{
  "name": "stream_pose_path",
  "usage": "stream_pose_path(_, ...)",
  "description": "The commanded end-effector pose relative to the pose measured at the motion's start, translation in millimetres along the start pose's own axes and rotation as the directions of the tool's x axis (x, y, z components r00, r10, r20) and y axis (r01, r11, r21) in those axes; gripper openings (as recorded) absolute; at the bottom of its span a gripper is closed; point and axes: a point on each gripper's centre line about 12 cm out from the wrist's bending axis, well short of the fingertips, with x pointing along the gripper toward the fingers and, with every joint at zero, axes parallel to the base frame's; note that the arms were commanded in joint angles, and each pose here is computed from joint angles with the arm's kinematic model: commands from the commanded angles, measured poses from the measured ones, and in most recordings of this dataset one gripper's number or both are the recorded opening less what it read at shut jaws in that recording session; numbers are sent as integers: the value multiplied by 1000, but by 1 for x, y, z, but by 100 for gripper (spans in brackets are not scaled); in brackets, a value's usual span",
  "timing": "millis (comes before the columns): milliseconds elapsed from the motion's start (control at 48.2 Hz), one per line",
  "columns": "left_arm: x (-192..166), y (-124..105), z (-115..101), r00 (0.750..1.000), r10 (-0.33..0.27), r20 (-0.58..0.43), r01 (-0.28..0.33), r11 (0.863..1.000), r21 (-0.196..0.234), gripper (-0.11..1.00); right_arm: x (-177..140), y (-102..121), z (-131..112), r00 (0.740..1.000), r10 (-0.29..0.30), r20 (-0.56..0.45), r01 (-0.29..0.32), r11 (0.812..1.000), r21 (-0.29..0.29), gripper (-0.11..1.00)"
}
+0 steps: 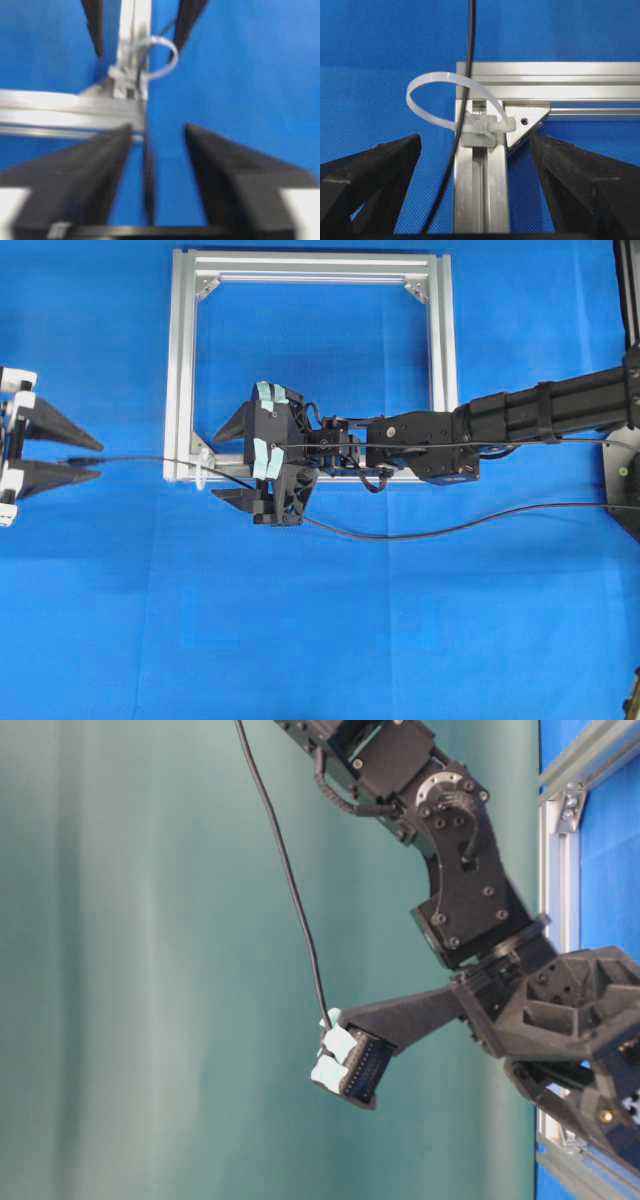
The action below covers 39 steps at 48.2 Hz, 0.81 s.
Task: Insert the wire through the string loop located on the left side.
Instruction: 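Release the cable with the left gripper and withdraw the right gripper upward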
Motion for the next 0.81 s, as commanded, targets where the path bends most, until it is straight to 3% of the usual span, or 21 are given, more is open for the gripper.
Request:
stream_pose_path(0, 1, -2, 4, 1000, -9, 13, 9, 1000, -8, 53, -6, 4, 23, 998, 9, 56, -10, 1000, 5, 96)
stream_pose_path(104, 1, -2, 5, 1000, -9, 16, 9, 1000, -12, 81, -7, 4, 24, 998, 10, 56, -10, 1000, 5, 96)
stream_pose_path(166, 1, -2, 6, 1000, -9, 17, 9, 1000, -14, 90, -8, 5, 25, 998, 10, 60, -11, 1000, 5, 96)
stream_pose_path(457, -4, -3, 15, 998, -17, 66, 18, 1000, -11, 87, -13, 7, 33, 998, 14, 69, -15, 1000, 6, 96)
stream_pose_path(789, -19, -7, 38, 982, -36, 187, 36, 999, 5, 87, -42, 14, 73, 994, 27, 107, -27, 1000, -2, 96)
